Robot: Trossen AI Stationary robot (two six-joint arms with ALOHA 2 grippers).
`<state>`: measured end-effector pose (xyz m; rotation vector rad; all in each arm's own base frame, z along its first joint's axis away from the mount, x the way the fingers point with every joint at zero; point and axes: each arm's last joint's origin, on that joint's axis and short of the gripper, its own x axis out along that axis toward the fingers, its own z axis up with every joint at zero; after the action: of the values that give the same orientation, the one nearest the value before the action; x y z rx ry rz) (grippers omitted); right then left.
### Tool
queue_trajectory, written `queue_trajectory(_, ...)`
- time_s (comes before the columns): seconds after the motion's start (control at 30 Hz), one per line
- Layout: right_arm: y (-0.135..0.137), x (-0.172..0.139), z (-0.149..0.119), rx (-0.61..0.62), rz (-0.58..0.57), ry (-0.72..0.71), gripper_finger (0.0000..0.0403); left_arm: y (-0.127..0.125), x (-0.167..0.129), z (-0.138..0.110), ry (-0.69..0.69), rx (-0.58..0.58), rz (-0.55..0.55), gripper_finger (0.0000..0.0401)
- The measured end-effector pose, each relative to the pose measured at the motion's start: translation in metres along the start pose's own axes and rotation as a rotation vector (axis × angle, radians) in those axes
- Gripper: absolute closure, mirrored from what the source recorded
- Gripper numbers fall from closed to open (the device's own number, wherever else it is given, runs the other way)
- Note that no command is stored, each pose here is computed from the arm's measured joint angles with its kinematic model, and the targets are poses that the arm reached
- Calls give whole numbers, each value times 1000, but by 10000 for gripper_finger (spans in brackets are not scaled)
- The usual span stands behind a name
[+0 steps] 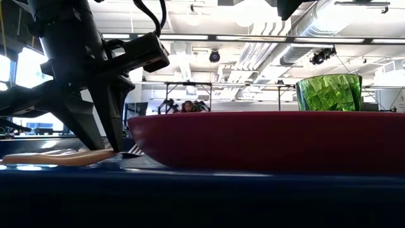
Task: Pick and place plate/cup/fork/spoon on tray
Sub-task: Put the yellow fork on the serving tray between the yellow spoon and pink plate, then return to Home Position
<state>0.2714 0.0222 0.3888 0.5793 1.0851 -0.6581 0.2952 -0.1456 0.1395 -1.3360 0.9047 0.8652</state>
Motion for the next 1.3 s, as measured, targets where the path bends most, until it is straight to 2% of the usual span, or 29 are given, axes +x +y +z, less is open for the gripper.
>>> queue_trajectory(1.3,0,0,0,-26,0,0,340,-4,-4,6,53,18,6,325)
